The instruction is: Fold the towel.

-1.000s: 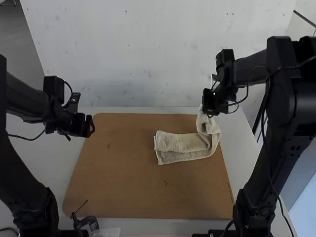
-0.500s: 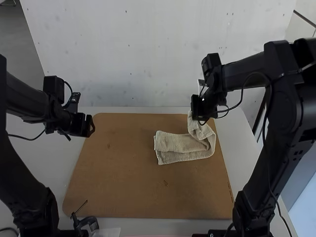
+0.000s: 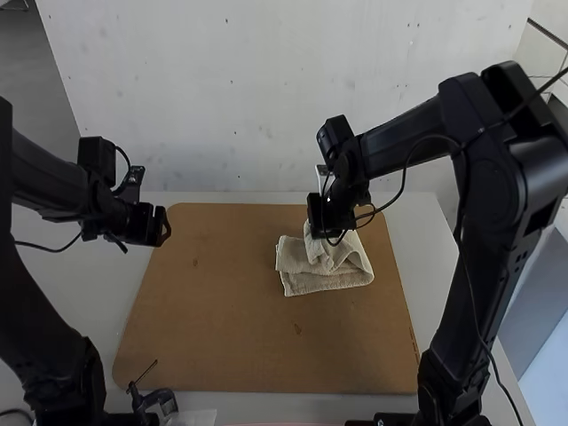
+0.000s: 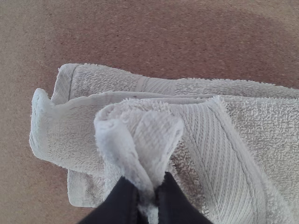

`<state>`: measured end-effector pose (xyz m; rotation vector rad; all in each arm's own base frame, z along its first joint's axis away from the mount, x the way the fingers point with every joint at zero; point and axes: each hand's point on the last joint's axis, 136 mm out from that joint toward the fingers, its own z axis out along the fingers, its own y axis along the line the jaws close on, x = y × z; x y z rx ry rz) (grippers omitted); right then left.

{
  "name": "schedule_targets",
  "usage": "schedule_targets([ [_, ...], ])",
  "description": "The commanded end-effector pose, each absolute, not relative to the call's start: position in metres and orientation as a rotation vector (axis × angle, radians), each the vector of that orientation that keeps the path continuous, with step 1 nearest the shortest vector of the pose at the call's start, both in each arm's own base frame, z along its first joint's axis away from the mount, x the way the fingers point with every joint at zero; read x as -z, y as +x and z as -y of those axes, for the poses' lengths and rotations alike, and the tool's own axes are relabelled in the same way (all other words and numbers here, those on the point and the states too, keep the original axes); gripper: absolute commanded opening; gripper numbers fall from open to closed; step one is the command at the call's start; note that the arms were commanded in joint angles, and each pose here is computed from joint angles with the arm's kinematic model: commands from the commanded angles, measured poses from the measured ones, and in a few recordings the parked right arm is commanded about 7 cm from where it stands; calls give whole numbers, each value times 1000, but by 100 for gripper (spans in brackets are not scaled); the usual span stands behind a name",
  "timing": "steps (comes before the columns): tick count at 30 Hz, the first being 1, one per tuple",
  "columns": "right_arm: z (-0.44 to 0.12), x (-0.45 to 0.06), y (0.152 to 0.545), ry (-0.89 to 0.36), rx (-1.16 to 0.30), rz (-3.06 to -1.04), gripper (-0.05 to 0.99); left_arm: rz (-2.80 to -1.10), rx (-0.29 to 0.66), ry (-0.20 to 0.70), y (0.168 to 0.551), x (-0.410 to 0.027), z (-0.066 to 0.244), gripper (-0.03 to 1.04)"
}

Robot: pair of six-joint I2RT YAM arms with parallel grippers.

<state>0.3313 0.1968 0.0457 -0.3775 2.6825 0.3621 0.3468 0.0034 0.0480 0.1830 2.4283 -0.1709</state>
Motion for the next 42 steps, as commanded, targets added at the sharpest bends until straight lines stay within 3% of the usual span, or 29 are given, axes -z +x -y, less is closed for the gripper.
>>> schedule_targets([
  [1,-215,-55,344,-337,-379,-2650,2,-2454,196,186,341,-35,0,88],
  [10,-228,-48,364,-263,-359,-2619,2,-2446,198,178,342,-36,-2,88],
  [28,-259,-41,354,-265,-426,-2649,2,-2453,216,167,340,-32,-4,88],
  [42,-256,-17,325,-399,-333,-2737,2,-2457,217,170,339,-30,-3,88],
])
